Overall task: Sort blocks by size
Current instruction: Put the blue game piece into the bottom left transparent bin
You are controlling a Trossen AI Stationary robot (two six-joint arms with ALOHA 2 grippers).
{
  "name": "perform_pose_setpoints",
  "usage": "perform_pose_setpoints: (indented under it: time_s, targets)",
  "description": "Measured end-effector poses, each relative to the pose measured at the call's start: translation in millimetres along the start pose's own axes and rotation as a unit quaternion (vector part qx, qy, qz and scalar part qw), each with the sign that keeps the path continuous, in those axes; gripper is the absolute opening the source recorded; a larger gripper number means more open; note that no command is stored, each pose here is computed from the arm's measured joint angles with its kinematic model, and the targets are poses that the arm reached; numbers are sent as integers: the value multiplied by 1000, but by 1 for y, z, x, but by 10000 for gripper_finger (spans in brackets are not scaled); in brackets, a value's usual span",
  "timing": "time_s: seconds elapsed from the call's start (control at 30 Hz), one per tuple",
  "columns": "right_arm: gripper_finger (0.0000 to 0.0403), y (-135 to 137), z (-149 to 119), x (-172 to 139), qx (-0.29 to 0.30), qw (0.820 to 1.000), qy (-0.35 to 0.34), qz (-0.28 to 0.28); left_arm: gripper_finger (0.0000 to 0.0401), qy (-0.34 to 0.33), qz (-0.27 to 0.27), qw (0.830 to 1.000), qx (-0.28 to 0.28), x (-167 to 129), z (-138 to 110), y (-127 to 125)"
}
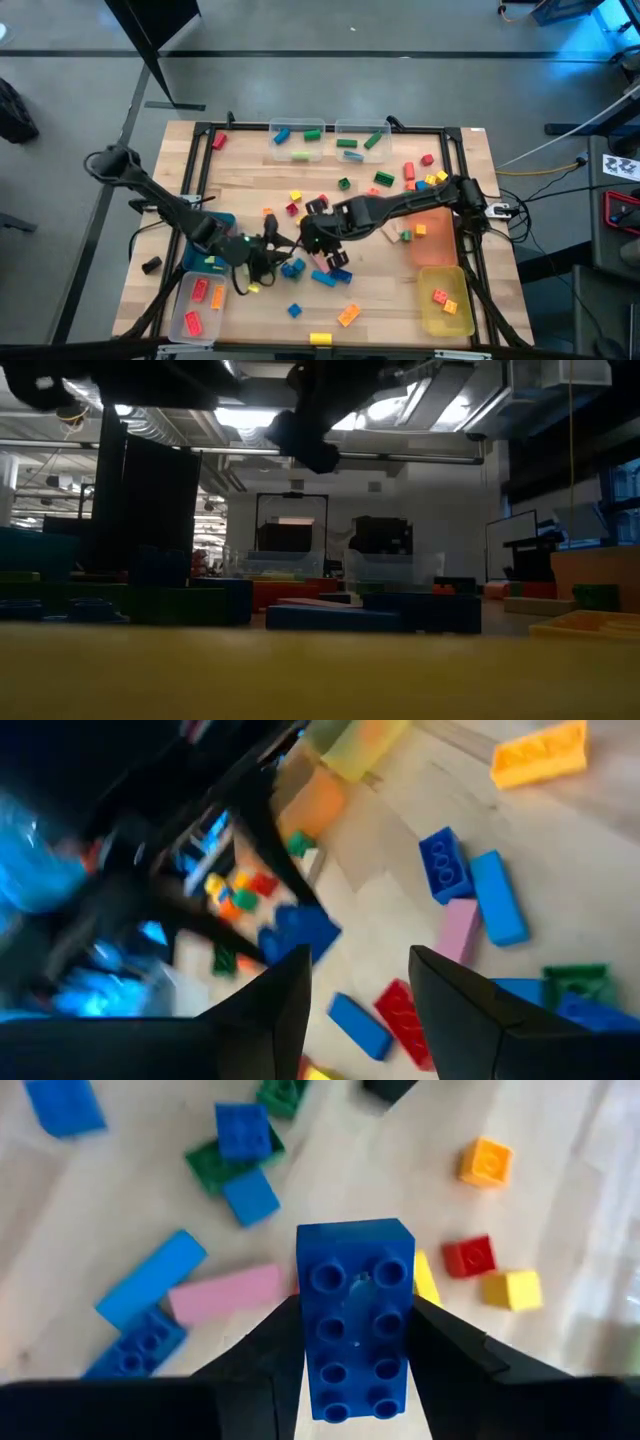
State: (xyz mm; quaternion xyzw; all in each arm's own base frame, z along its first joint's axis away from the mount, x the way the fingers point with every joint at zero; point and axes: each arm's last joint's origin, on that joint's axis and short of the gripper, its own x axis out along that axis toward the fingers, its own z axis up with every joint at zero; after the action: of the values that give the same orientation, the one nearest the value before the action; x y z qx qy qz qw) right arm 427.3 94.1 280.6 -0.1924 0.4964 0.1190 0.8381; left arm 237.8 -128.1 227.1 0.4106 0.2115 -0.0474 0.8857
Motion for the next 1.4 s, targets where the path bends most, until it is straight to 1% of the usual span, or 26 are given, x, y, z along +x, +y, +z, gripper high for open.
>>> perform_pose_setpoints:
  time_s: [0.07, 0.13, 0.3, 0.43, 0.67, 0.8, 0.93, 1.13, 1.23, 1.4]
  targets:
    - [151, -3, 1, 0, 6, 1000, -16, 24, 155, -3, 2, 999, 51, 7, 1, -5]
    - [151, -3, 2, 0, 7, 999, -27, 44, 155, -4, 3, 996, 86, 13, 2, -9]
    - [150, 0, 3, 0, 6, 998, -34, 60, 155, -8, 12, 991, 136, 24, 3, -17]
    - [151, 1, 4, 0, 25, 995, -40, 87, 155, -25, 25, 988, 149, 26, 8, -19]
    - [151, 2, 5, 0, 53, 992, -45, 105, 155, -50, 54, 984, 159, 25, 15, -14]
    - [151, 2, 5, 0, 56, 991, -48, 113, 155, -43, 53, 984, 162, 27, 12, -12]
    - [151, 2, 9, -1, 55, 990, -67, 112, 155, -28, 50, 985, 164, 30, 8, -10]
    - [151, 2, 11, -1, 54, 987, -81, 124, 154, -24, 52, 985, 162, 32, 6, -8]
    - [151, 2, 12, -1, 53, 987, -85, 124, 137, -24, 52, 985, 164, 32, 6, -8]
    - [151, 2, 12, -1, 53, 987, -86, 125, 78, -26, 49, 987, 151, 32, 6, -9]
